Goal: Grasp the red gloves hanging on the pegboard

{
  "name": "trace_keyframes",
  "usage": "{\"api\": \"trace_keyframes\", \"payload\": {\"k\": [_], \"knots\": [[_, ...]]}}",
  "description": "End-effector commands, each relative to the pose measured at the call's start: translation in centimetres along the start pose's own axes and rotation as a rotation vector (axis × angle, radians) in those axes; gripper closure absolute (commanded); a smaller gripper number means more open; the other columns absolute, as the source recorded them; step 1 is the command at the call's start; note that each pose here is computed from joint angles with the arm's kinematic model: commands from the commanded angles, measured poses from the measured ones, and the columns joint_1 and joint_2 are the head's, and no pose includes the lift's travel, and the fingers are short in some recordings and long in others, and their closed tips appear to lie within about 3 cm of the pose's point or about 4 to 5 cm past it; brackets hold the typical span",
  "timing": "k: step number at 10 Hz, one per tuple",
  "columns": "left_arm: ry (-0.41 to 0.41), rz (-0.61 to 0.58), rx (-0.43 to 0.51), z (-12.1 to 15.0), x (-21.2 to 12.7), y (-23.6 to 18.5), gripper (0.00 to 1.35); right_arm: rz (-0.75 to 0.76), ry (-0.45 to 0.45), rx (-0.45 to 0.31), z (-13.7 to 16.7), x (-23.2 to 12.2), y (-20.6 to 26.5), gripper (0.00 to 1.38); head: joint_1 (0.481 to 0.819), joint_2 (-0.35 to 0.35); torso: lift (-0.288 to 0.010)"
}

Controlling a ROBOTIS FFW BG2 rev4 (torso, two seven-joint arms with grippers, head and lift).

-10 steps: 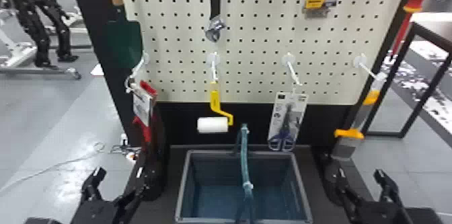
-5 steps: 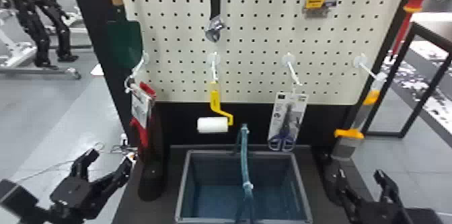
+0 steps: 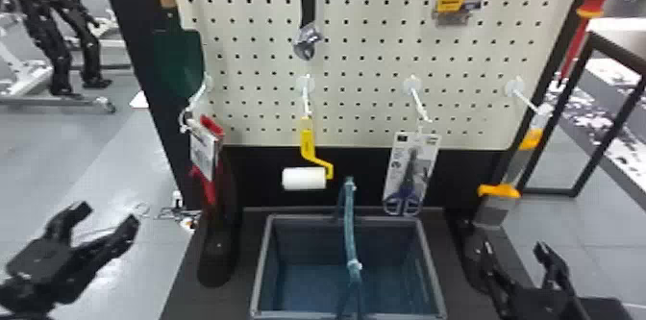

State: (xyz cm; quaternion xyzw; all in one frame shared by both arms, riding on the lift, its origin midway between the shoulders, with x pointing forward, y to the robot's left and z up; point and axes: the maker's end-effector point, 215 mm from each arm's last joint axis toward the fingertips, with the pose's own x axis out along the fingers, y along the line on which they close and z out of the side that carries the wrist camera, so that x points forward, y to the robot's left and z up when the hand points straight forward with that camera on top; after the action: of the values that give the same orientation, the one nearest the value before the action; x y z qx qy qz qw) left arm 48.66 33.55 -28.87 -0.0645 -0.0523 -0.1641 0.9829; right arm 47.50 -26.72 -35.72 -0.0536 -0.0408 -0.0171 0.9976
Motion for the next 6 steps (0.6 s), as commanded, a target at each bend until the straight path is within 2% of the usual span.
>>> {"api": "trace_keyframes", "payload": {"k": [1,3,4,6], "knots": [[0.02,0.03,0.028,1.5,-1.4,2.4,0.26,-0.001,-0.001,0.002,0.0,0.0,0.0,0.48,0.549,0.0,-0.1],[0.071,0.002,0.027,1.6,-1.4,3.6,0.26,0.001,-0.001,0.001,0.0,0.1,0.1,0.48,0.549,0.0,-0.1],[0.115,-0.027,0.014,0.5,-1.0,3.8,0.25,0.001,-0.002,0.0,0.1,0.2,0.1,0.48,0.549,0.0,-0.1],[0.124,-0.103,-0.065,-1.1,0.7,4.1,0.25,0.004,-0.002,-0.001,0.1,0.2,0.3,0.48,0.549,0.0,-0.1]]}}
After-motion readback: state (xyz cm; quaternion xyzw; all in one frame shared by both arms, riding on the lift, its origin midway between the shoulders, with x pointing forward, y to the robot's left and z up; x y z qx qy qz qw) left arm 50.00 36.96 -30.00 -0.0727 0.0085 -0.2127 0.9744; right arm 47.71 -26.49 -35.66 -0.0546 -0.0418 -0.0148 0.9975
